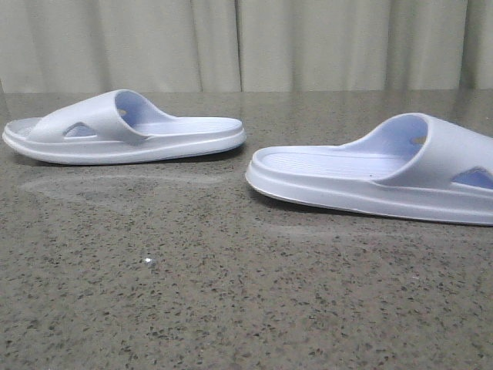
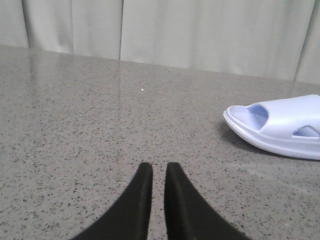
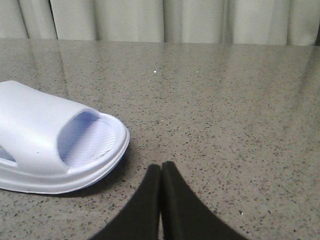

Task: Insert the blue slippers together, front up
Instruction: 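Move both grippers down over the slippers, left over one, right over the other, then grasp each slipper's heel rim, left gripper one slipper, right gripper the other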

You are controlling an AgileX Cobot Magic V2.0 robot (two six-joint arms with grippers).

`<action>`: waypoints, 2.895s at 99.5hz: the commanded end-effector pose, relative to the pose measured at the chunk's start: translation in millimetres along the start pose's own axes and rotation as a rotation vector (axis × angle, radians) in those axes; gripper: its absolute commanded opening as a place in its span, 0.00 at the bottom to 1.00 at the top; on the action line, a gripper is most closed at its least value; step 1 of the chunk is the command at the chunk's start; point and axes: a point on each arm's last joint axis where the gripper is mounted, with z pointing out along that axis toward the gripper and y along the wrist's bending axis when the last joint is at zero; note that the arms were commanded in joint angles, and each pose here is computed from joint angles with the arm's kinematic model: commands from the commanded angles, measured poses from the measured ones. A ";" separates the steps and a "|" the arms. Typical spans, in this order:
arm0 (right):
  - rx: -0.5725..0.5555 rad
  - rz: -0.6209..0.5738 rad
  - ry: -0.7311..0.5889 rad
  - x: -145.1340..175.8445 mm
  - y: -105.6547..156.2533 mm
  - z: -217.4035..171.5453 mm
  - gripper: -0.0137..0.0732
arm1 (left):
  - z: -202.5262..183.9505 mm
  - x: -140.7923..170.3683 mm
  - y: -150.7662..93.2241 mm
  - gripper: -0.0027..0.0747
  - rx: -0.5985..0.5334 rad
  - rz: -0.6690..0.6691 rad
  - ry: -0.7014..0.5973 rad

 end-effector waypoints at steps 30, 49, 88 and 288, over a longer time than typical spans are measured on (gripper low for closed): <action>0.016 -0.012 -0.068 -0.8 -0.9 0.1 0.07 | -2.0 -4.6 0.2 0.05 0.002 0.000 -0.093; 0.016 -0.012 -0.068 -0.8 -0.9 0.1 0.07 | -2.0 -4.6 0.2 0.05 0.002 0.000 -0.093; 0.023 -0.012 -0.146 -7.8 -1.5 -0.7 0.07 | -2.0 -4.6 0.2 0.05 0.002 0.000 -0.093; -0.109 0.409 0.508 -98.7 8.7 93.7 0.50 | 98.4 -123.5 -48.5 0.61 0.222 -0.238 0.444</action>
